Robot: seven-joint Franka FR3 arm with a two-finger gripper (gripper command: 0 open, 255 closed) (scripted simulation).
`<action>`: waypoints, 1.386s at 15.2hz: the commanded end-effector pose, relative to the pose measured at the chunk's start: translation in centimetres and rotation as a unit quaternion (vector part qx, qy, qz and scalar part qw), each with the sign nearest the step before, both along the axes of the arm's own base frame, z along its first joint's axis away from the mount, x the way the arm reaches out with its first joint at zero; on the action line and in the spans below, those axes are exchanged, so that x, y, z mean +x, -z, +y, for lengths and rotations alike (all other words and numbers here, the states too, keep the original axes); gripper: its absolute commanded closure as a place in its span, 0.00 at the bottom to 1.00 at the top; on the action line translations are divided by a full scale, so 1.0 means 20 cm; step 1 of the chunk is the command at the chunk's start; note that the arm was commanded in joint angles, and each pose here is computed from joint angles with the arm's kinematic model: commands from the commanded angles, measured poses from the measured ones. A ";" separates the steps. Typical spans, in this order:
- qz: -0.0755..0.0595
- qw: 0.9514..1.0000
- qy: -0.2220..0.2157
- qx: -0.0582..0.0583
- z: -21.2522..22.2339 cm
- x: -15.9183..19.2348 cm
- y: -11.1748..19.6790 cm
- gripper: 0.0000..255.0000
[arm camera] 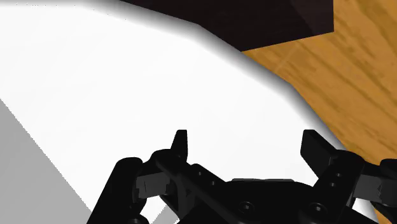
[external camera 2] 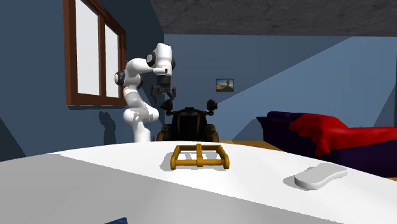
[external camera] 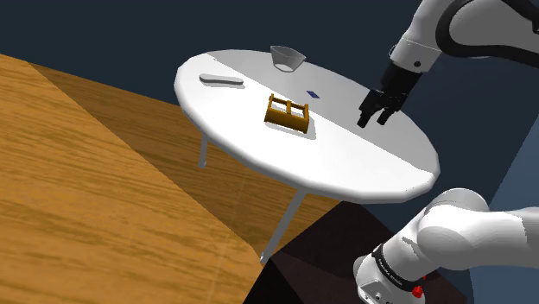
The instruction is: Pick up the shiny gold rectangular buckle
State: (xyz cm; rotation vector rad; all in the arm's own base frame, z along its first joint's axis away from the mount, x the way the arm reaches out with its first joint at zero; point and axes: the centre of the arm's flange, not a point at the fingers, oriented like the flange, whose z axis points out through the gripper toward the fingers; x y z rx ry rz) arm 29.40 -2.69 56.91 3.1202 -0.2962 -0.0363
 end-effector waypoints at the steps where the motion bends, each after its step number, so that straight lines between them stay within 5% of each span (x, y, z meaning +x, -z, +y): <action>1: 0.000 1.000 0.000 0.000 0.00 0.00 0.00 0.00; 11: 0.007 0.995 0.102 0.002 -0.05 0.63 0.22 0.00; 21: 0.015 0.979 0.202 0.004 -0.22 1.23 0.46 0.00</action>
